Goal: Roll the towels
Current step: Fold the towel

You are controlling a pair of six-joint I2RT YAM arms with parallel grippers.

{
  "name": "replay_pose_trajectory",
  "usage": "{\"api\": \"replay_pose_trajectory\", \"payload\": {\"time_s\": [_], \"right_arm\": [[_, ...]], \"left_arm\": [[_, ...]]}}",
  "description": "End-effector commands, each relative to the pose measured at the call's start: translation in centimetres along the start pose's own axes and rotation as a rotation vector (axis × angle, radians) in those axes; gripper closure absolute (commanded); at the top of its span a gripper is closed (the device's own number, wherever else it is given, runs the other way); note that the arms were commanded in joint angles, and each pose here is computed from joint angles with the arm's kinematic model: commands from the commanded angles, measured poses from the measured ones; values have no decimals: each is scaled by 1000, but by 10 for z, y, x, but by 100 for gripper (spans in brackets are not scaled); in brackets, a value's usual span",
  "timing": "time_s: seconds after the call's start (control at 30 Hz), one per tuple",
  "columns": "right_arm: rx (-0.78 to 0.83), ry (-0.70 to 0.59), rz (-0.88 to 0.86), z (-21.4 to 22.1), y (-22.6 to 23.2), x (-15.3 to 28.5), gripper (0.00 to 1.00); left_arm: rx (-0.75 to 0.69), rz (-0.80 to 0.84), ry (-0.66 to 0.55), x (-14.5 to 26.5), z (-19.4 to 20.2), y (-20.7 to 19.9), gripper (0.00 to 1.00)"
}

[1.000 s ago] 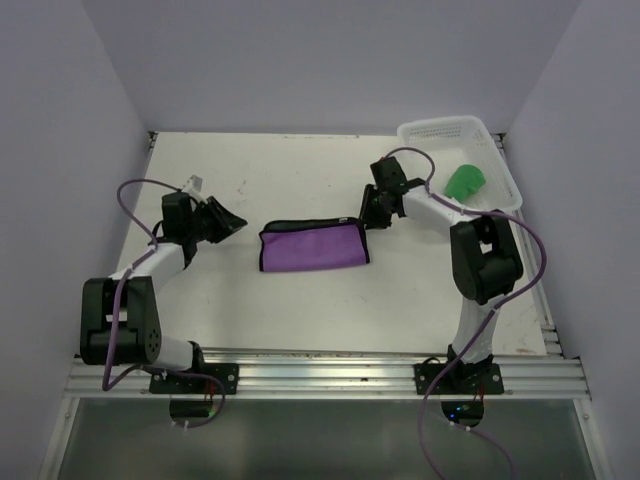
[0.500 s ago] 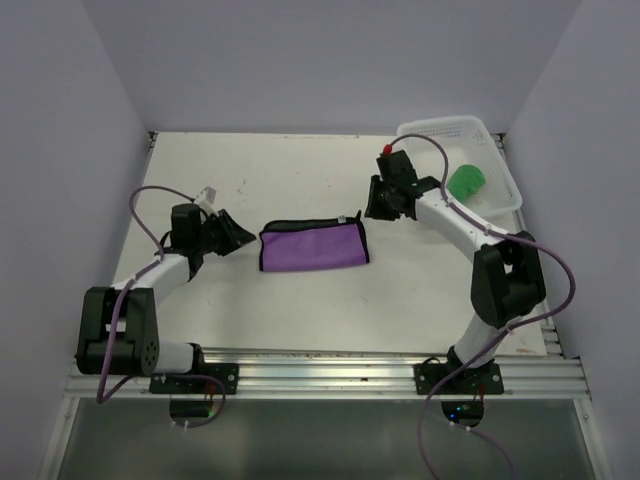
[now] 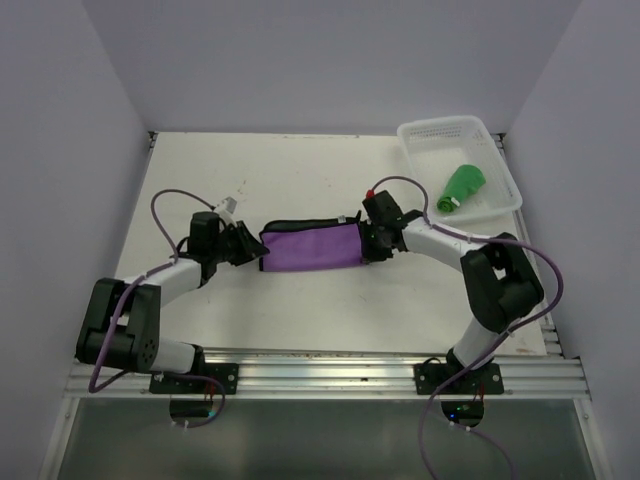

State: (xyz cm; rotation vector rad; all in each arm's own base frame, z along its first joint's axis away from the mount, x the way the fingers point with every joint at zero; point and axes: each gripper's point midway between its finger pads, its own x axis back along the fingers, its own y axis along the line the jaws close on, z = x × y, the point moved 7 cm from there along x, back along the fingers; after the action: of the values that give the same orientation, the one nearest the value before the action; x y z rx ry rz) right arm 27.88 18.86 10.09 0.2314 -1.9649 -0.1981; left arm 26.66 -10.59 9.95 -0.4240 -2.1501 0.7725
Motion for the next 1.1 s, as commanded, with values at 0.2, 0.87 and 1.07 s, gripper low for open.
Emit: {"api": "replay_pose_trajectory", "payload": {"time_s": [0.2,0.87,1.07], "right_arm": [[-4,21,-17,10,-4,-23,96],[21,51,12,17,-11,-21,95],[29,-16,-40,-1,2,8,86]], "left_arm": [[-81,66,-103,-25,-38,-13,80],[-24,-175,-52,-45,-12,37,86],[-62,-70,-119,-28,-28,10,86]]}}
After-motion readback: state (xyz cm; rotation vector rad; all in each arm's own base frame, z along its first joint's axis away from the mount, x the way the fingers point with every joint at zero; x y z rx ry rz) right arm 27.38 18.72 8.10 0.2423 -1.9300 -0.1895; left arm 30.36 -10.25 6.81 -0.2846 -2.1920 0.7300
